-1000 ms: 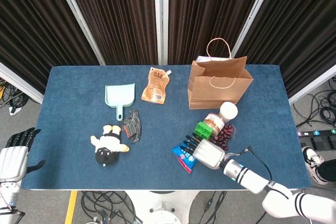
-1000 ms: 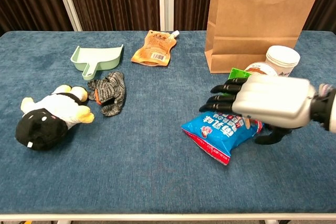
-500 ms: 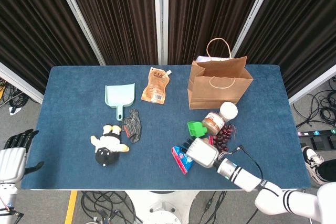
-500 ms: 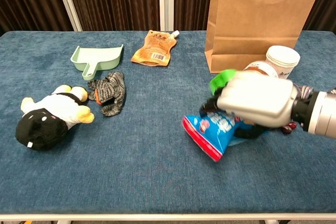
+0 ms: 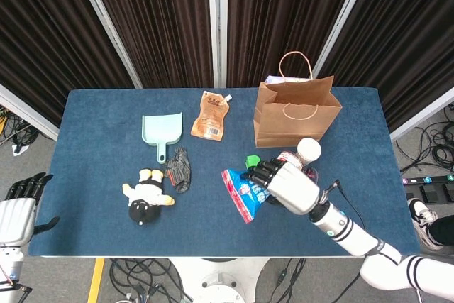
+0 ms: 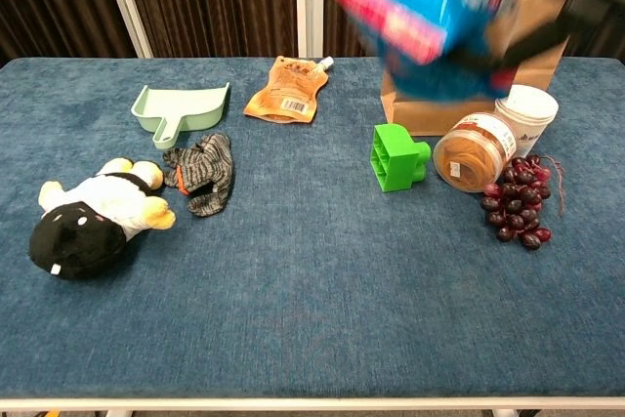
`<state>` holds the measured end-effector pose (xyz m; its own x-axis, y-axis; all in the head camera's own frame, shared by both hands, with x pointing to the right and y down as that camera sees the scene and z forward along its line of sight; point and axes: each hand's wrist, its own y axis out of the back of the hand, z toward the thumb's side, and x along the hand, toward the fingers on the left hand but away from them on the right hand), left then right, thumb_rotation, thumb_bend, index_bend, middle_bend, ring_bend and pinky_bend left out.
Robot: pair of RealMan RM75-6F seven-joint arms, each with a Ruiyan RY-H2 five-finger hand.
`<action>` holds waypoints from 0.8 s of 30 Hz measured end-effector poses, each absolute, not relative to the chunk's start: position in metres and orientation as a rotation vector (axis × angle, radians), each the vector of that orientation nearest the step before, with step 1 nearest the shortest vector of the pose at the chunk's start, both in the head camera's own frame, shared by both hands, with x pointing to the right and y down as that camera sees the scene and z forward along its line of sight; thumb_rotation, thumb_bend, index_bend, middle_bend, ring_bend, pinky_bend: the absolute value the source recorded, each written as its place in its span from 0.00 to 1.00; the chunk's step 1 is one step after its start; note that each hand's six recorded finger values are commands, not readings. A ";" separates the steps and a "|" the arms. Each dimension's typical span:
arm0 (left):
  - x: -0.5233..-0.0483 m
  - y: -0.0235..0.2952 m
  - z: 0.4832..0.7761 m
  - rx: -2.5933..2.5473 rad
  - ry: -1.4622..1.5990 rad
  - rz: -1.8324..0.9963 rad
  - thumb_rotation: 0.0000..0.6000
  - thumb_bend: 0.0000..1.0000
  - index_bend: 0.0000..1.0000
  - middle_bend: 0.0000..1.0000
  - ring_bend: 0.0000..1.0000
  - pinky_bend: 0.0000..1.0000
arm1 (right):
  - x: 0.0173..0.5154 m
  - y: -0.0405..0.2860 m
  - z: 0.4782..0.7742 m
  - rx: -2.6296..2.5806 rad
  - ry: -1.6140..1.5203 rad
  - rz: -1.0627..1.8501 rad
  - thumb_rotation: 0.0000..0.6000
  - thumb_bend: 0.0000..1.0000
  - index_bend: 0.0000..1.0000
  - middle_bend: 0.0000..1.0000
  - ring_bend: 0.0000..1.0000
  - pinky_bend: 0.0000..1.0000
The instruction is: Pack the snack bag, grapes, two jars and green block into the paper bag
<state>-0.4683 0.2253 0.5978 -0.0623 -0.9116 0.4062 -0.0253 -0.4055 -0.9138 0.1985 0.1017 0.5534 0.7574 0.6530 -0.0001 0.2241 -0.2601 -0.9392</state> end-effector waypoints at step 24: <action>-0.468 0.228 0.601 -1.509 1.038 -1.578 1.00 0.03 0.20 0.24 0.18 0.18 | 0.243 -0.068 0.475 -1.752 -1.018 0.674 1.00 0.37 0.58 0.54 0.41 0.56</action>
<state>-0.4677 0.2275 0.6013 -0.0676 -0.9011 0.4283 -0.0363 -0.4268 -0.9036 0.2429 -0.0676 0.4747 0.4981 0.8671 0.0052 0.3339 -0.1863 -0.9240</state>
